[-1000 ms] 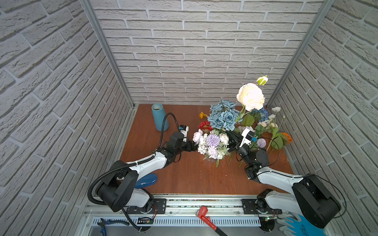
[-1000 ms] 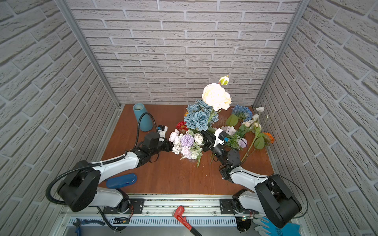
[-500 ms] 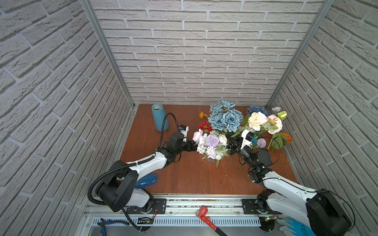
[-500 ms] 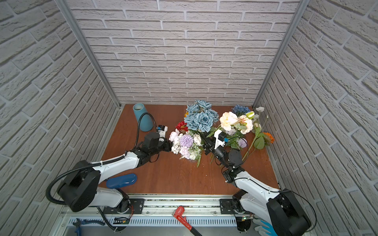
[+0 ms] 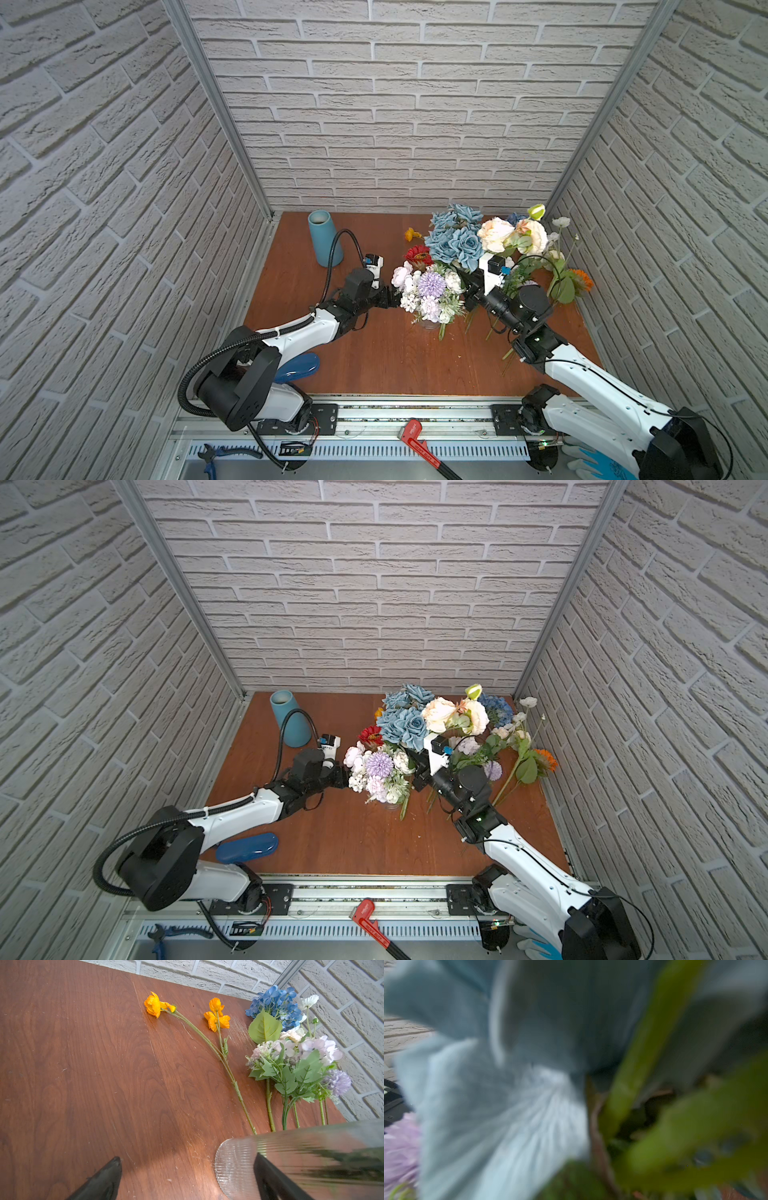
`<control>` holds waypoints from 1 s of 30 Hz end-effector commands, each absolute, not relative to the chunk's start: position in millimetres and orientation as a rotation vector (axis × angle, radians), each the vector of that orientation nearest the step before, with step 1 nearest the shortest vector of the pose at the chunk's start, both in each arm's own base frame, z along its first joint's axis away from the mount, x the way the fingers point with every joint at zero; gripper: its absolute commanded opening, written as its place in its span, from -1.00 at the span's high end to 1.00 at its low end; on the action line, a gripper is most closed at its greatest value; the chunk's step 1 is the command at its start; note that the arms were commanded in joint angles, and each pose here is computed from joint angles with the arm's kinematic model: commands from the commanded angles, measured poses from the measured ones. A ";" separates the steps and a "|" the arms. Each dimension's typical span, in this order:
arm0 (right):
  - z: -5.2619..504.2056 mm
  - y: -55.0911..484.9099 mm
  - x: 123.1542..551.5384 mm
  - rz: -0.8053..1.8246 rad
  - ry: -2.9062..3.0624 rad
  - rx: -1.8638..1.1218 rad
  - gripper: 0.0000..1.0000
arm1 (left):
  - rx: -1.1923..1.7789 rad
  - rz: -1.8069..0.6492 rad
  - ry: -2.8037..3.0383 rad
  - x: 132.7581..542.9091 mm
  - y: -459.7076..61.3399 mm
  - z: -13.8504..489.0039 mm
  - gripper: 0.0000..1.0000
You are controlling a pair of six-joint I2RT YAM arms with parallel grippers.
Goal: Arrange flowers in a vase
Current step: Place the flower in the vase.
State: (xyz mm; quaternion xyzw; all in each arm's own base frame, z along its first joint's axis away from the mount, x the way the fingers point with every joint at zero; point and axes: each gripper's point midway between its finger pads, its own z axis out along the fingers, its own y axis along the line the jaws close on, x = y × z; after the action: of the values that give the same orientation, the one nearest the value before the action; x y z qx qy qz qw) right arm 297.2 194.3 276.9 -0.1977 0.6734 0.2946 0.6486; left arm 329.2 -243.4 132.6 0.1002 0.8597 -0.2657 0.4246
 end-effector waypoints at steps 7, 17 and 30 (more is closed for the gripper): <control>261.0 199.0 285.1 0.643 1.622 -0.512 0.47 | 0.259 -0.672 2.081 332.0 -245.0 154.6 -0.96; 292.6 166.3 267.2 0.528 1.568 -0.437 0.20 | 0.263 -0.676 2.072 333.3 -246.6 156.2 -0.96; 310.5 157.7 266.5 0.509 1.553 -0.401 0.20 | 0.259 -0.659 2.054 328.1 -239.1 162.2 -0.97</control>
State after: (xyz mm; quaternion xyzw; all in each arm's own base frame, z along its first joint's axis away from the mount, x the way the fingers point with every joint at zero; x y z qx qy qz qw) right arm 270.5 165.0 284.9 -0.1888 0.7080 0.2292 0.6407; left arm 328.6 -241.4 150.8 0.1007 0.8480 -0.2706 0.4444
